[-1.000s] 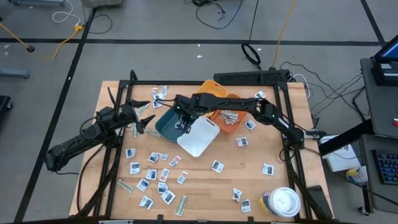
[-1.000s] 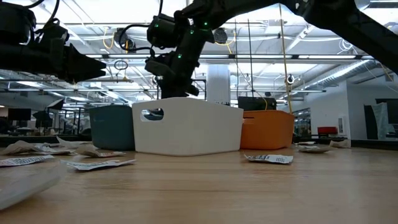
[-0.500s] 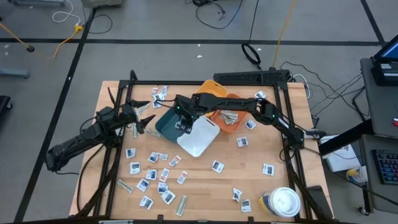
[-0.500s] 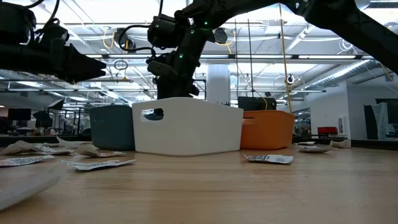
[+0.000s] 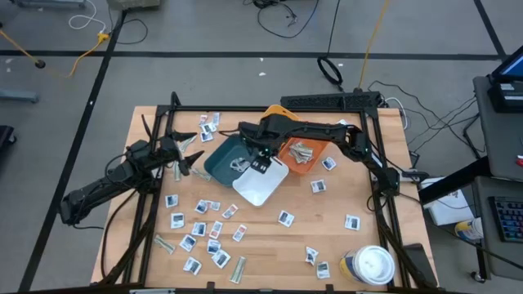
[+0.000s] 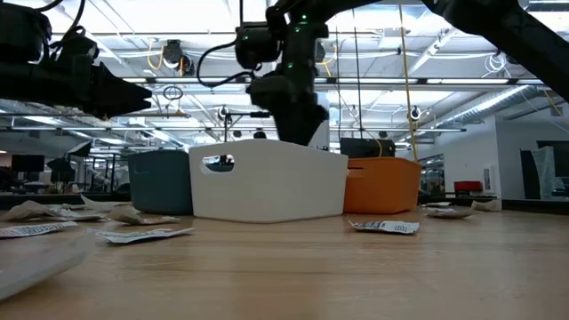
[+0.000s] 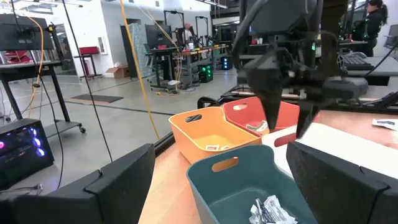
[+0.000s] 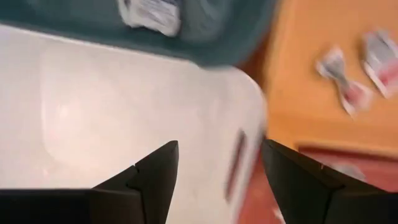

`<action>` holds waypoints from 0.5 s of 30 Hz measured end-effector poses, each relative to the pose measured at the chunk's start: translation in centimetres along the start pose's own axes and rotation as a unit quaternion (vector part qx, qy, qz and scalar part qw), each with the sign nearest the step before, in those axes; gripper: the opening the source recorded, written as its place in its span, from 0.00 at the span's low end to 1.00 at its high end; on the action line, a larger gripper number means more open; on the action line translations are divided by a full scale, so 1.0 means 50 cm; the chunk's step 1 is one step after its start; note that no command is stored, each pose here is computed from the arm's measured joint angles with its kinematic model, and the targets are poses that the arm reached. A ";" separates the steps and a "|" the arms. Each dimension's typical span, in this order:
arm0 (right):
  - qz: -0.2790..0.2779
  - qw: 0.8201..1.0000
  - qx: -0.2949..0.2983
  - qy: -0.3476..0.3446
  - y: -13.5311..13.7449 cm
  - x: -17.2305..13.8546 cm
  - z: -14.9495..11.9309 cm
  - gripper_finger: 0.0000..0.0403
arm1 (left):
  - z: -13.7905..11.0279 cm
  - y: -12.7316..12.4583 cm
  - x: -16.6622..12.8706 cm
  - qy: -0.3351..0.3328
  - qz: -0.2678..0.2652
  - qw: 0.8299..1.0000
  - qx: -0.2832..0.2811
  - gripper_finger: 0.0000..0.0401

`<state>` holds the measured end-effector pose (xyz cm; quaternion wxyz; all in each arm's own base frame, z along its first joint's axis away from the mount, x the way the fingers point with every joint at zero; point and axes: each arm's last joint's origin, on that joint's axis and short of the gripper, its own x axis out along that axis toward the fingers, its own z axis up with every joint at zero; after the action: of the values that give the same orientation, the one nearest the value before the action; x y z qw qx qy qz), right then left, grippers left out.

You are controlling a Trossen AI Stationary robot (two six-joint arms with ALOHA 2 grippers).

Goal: Pick & Place First Aid Supplies
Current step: Put the blue alcohol pad into the blue bin

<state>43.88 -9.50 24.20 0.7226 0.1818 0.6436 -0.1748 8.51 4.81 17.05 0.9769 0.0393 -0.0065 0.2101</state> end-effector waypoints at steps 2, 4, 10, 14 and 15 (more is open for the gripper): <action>-0.004 1.000 0.005 0.008 -0.003 -0.006 -0.004 0.56 | 0.000 0.000 0.000 0.000 0.000 1.000 0.000 0.92; -0.004 1.000 0.005 0.006 -0.005 -0.015 -0.008 0.56 | 0.000 0.000 0.000 0.000 0.000 1.000 0.000 0.92; 0.002 1.000 0.003 -0.010 -0.002 -0.023 -0.005 0.55 | 0.000 0.000 0.000 0.001 0.000 1.000 0.000 0.92; -0.003 1.000 0.004 0.003 -0.004 -0.021 -0.010 0.55 | -0.001 0.000 0.000 0.001 0.000 1.000 0.000 0.92; -0.004 1.000 0.007 0.005 -0.006 -0.022 -0.011 0.55 | 0.000 0.000 0.000 0.001 0.000 1.000 0.000 0.92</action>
<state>43.16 -9.47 25.24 0.7172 0.1856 0.6467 -0.1813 8.52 4.81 17.03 0.9769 0.0391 -0.0057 0.2099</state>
